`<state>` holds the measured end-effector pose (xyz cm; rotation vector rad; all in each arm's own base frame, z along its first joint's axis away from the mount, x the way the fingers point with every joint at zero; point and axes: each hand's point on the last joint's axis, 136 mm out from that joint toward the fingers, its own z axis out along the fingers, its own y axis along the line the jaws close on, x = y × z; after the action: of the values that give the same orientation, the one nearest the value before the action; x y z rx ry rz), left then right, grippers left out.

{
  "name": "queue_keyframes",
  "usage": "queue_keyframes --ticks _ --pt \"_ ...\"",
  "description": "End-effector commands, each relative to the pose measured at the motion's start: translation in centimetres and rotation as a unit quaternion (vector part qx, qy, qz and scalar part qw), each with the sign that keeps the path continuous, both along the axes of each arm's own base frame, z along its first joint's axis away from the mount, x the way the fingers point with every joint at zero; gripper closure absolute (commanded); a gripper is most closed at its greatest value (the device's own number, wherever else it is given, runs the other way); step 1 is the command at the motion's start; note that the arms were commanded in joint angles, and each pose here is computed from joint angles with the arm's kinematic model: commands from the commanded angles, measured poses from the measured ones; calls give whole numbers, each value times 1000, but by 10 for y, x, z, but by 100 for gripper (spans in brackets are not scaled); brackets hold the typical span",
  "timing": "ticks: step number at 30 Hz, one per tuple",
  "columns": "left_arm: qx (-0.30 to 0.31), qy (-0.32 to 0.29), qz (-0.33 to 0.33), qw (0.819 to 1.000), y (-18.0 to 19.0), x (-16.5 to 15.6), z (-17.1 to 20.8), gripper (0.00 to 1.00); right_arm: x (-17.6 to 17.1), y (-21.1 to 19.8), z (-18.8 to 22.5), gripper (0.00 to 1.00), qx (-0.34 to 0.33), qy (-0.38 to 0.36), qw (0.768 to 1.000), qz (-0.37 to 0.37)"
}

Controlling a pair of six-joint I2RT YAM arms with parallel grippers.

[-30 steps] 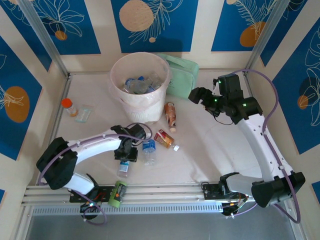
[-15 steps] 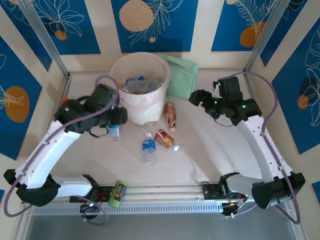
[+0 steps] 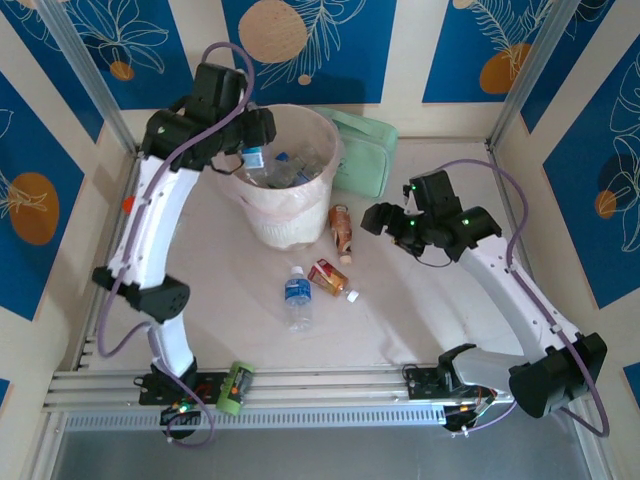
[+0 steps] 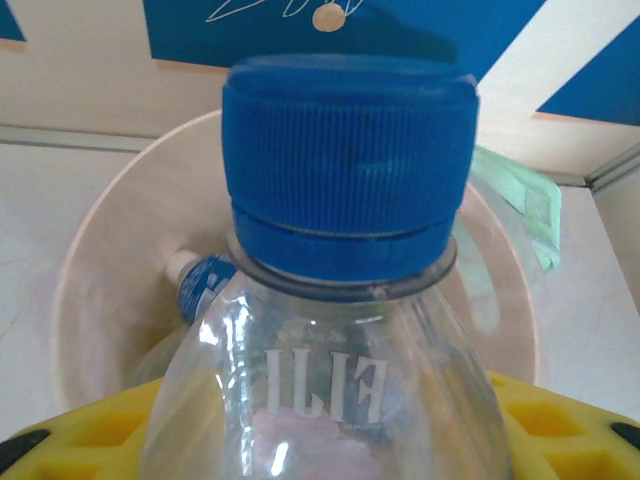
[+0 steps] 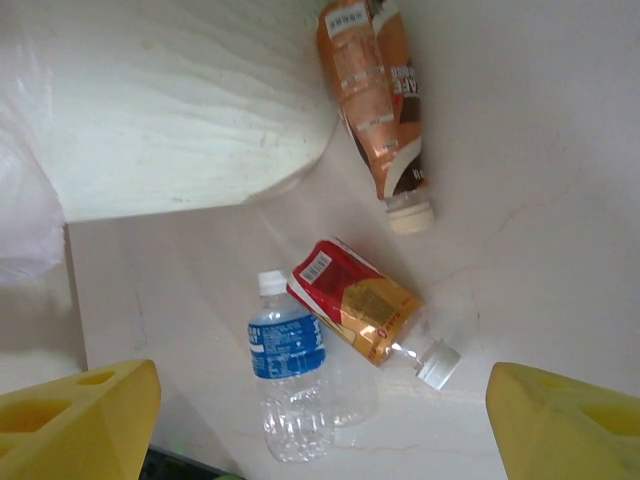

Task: Put the plastic bottles in the bin

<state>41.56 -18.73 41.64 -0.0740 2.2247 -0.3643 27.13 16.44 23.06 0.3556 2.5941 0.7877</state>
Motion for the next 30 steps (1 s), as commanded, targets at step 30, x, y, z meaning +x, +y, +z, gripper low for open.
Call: queue_keyframes --ticks 30 --pt "-86 -3 61 994 81 -103 -49 15 97 46 -107 10 -15 63 998 5"
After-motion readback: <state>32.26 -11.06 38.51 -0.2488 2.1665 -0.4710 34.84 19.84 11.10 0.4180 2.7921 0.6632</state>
